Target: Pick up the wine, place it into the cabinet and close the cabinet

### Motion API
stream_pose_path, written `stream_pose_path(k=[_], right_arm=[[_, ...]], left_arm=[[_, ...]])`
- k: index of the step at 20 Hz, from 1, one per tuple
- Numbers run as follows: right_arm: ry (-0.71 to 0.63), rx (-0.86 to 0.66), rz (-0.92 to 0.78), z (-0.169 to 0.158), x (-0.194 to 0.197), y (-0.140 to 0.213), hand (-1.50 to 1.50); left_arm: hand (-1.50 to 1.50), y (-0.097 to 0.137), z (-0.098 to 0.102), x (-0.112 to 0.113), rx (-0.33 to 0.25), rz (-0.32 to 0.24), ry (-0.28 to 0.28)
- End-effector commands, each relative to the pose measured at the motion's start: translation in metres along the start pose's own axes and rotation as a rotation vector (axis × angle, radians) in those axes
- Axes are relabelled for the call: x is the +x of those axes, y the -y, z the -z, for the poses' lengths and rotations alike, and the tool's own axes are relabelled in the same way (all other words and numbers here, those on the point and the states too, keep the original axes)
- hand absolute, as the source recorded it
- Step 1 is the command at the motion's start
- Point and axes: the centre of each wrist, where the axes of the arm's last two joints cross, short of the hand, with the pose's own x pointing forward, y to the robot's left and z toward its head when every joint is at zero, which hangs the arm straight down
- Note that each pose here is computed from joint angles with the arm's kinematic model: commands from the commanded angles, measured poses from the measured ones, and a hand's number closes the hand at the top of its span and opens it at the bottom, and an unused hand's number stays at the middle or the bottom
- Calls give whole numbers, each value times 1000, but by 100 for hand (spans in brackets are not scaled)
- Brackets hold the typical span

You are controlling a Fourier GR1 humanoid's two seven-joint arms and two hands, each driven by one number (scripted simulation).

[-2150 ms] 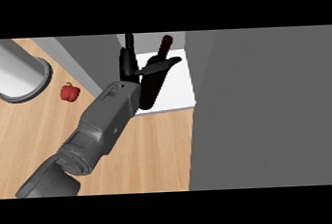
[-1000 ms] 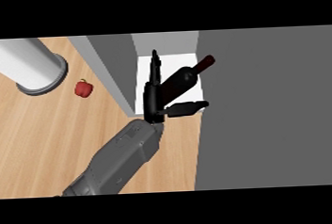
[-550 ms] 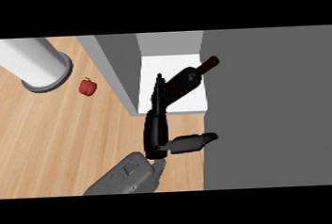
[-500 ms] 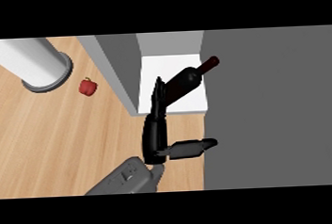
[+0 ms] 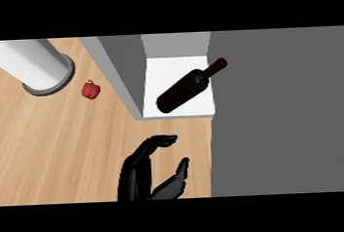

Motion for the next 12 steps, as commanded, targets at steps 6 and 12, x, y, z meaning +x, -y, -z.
stream_pose_path(k=[6, 12], right_arm=[[-99, 271, -141, -10, 7, -8, 150], [-119, 470, 2, -16, -3, -14, 150]], left_arm=[[150, -60, -47, 26, -69, 35, -53], [150, -102, -45, 49, -59, 85, -21]])
